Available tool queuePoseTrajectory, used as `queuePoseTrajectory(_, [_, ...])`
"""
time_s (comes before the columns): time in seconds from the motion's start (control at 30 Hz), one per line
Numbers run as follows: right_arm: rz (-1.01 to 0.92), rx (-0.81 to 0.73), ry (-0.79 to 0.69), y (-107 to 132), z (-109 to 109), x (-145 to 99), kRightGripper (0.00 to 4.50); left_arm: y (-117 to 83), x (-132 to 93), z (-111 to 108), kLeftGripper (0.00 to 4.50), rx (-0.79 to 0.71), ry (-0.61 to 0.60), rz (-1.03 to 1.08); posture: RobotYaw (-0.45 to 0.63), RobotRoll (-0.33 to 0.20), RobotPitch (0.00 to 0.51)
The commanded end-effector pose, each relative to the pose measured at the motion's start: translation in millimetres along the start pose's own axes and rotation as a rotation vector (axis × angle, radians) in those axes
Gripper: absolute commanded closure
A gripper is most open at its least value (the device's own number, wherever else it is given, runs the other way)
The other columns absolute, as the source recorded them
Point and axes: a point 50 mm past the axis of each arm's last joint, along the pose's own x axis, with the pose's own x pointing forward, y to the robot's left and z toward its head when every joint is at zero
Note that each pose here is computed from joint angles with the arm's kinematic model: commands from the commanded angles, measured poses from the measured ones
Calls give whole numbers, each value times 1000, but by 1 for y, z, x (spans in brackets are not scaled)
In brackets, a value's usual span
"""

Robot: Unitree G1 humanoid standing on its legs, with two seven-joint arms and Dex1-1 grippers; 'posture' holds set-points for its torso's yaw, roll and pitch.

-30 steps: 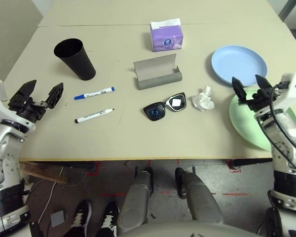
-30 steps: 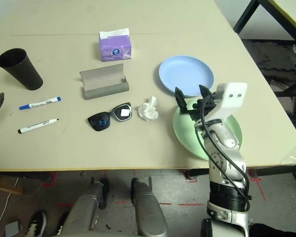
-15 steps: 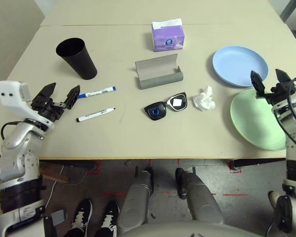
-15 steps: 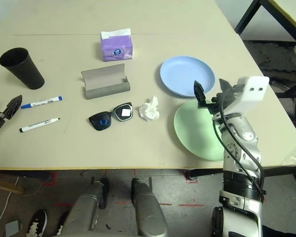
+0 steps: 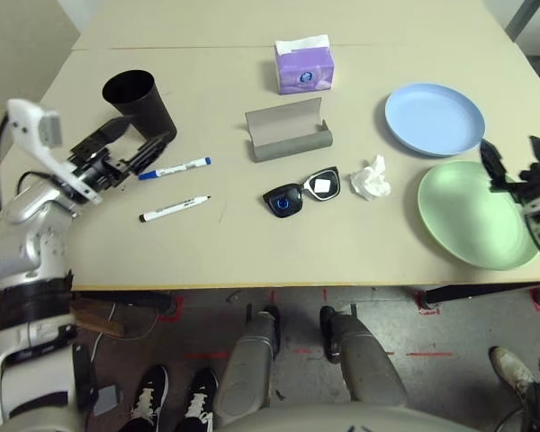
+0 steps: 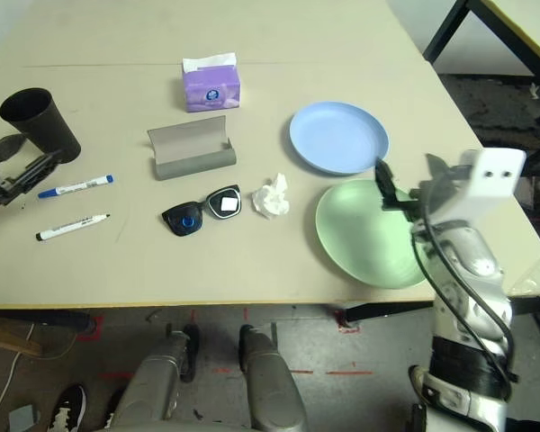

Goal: Organize and tidy the items on the table.

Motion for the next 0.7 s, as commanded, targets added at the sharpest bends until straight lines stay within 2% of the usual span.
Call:
queuePoseTrajectory(0.03, [-49,-1,18,-7,5,-11,0,-10,10,-2,21,10,30,-211,-327,0,230])
queuePoseTrajectory(0.17, [-99,-2,50,-11,6,-16,0,-21,23,-4,21,34,59,-384,-348,0,225])
queuePoseTrajectory(0.27, [-132,-33,90,-15,9,-22,0,-22,27,-4,21,44,57,-417,-364,0,222])
queuePoseTrajectory(0.43, [-76,-75,271,-23,13,-48,0,-19,26,-8,21,59,58,-405,-381,0,224])
queuePoseTrajectory(0.57, [-53,-126,482,-34,13,-67,0,-17,25,-11,21,57,62,-393,-391,0,233])
queuePoseTrajectory(0.7, [-38,-107,574,-32,13,-68,0,-17,25,-15,21,56,63,-390,-394,0,237])
